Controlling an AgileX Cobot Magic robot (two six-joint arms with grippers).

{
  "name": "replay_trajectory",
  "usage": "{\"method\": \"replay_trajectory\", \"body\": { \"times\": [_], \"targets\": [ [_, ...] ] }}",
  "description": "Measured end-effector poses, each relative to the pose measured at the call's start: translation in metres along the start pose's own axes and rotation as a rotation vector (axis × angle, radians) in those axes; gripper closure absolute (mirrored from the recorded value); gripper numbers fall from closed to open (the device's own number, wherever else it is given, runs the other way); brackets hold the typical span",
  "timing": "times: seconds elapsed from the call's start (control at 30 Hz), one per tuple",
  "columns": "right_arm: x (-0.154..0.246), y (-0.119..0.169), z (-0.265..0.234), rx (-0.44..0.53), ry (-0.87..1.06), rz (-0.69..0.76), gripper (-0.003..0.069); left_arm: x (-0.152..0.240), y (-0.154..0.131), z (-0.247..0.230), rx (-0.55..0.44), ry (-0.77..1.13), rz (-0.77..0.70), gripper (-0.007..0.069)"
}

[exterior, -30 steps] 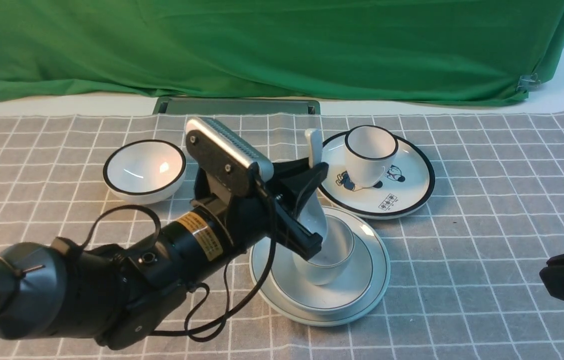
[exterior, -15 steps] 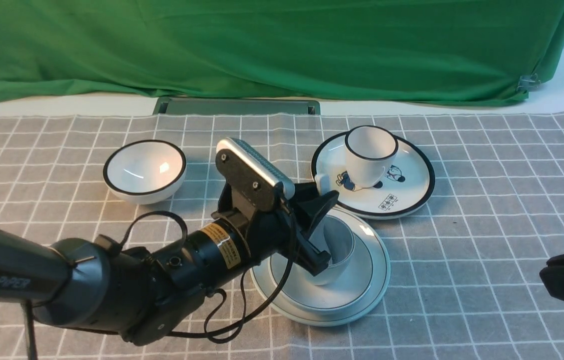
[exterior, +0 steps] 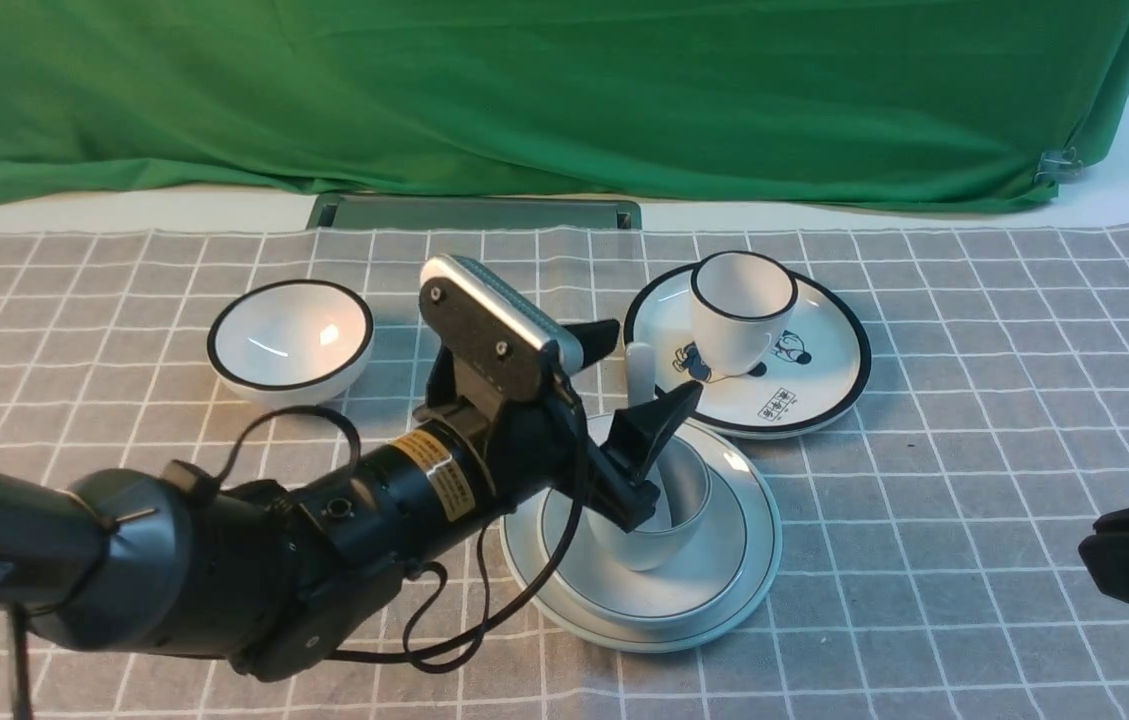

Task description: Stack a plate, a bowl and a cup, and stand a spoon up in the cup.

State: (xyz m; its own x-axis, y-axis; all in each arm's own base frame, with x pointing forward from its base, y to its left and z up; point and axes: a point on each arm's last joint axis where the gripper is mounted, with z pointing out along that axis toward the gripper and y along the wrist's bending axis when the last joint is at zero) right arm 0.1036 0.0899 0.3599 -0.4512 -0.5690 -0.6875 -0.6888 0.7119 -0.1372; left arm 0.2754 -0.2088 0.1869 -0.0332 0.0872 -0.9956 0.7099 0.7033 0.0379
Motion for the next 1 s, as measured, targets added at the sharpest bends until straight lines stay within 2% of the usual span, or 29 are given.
{"method": "replay_trajectory", "body": {
  "times": [0.27, 0.57, 0.83, 0.93, 1.0],
  "targets": [
    [0.000, 0.000, 0.000, 0.000, -0.004, 0.000, 0.0561, -0.028, -0.010, -0.012, 0.097, -0.011, 0.027, 0.0038],
    [0.000, 0.000, 0.000, 0.000, -0.004, 0.001, 0.0561, -0.050, -0.012, -0.028, 0.097, -0.051, 0.053, 0.0038],
    [-0.004, -0.001, -0.004, 0.001, -0.020, 0.003, 0.0561, -0.083, -0.015, -0.064, 0.073, -0.118, 0.094, 0.0038],
    [-0.005, -0.002, -0.010, 0.003, -0.049, 0.006, 0.0561, -0.105, -0.015, -0.087, 0.031, -0.122, 0.121, 0.0039],
    [-0.003, -0.002, -0.017, 0.005, -0.073, 0.016, 0.0561, -0.121, -0.015, -0.110, -0.007, -0.122, 0.108, 0.0066]
  ]
}}
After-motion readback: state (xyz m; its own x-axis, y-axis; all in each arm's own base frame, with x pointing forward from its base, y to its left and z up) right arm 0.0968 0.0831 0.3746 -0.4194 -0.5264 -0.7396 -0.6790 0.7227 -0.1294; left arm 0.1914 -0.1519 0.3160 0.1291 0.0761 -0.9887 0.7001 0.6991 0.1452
